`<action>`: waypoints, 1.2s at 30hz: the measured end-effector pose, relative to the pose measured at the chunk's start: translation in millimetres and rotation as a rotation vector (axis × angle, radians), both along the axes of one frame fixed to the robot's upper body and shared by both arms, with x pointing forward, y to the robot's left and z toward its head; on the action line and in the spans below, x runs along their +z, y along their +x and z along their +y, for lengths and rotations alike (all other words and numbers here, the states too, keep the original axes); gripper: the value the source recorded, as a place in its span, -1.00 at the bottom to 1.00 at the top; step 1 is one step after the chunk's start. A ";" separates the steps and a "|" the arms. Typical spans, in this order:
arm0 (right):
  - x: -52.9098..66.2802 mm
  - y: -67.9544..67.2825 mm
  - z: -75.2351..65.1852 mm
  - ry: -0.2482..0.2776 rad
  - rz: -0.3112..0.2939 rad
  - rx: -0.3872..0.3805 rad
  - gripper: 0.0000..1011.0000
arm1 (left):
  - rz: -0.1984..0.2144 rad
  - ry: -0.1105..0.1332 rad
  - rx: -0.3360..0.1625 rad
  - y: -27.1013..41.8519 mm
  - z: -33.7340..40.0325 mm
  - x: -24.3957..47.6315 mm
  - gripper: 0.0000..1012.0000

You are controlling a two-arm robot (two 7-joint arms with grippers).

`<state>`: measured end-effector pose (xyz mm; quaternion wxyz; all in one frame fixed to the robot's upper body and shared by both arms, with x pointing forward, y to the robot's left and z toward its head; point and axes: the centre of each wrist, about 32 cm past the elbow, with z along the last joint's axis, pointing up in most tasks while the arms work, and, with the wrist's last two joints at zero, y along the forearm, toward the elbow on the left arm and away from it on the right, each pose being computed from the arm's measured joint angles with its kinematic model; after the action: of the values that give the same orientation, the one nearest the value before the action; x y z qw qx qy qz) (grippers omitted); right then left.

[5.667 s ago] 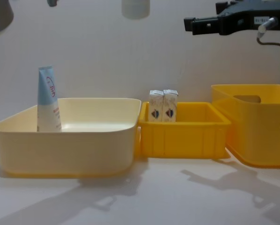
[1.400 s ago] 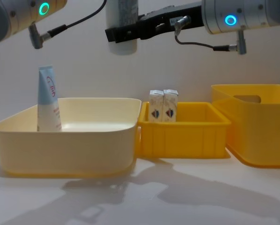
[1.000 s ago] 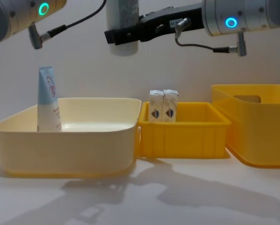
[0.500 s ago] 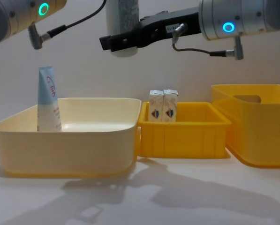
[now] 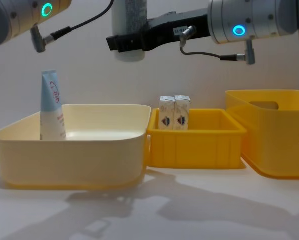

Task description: Bimanual collaborative sorting of washing and personal care products

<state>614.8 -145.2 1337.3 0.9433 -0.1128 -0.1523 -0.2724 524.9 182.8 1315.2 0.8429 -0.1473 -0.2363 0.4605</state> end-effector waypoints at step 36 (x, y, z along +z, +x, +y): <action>-0.7 1.4 -0.3 0.003 -0.007 -0.011 0.32 | 0.000 0.000 0.000 0.0 0.0 0.0 0.32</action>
<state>616.1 -145.5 1336.6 0.9414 -0.1113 -0.1545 -0.2785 524.9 182.8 1315.2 0.8428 -0.1474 -0.2364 0.4605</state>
